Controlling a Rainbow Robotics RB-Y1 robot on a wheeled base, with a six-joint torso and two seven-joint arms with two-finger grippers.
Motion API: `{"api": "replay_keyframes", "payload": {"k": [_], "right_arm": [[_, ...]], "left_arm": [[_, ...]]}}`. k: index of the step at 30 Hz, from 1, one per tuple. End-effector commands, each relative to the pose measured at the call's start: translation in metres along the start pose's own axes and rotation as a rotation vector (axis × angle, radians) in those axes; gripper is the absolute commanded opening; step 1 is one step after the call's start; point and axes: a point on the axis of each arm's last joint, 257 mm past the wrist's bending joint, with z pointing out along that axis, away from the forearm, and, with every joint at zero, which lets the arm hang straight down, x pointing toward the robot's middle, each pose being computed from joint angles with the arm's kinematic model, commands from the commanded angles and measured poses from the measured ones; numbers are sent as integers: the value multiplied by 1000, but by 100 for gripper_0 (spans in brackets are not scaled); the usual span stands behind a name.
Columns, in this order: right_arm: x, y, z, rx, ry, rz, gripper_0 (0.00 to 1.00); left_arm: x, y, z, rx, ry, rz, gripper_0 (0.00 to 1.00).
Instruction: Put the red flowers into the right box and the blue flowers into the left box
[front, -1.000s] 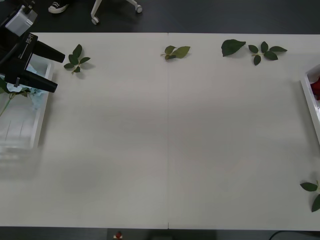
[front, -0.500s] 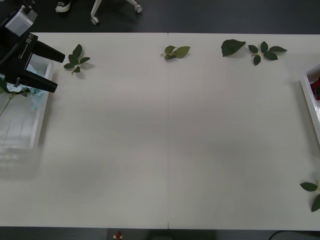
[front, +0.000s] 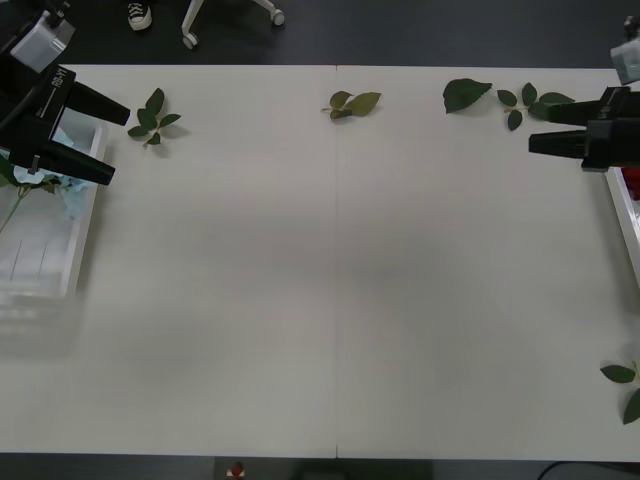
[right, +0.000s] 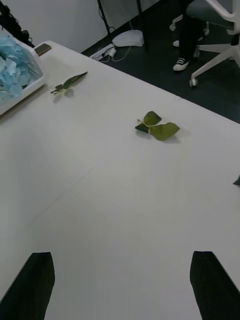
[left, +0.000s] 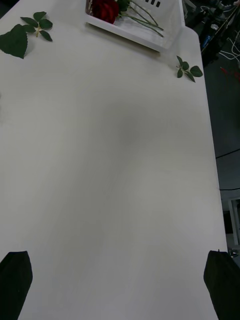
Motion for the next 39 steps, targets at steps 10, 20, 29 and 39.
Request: {"api": "replay_keyframes", "payload": {"k": [10,20,29,39], "right_arm": [[-24,51,67,-140,-95,-9,79],[-32,75,79,-213,-136,19,79],[-35,88,77,-264,-144,29,79],[-35,88,77,-266,-144,30,79]], "left_arm": [[-12,3,-15,-22,2,23,100],[-12,3,-15,-22,2,23,100],[-12,3,-15,-22,2,23,100],[-12,3,-15,-22,2,23,100]]}}
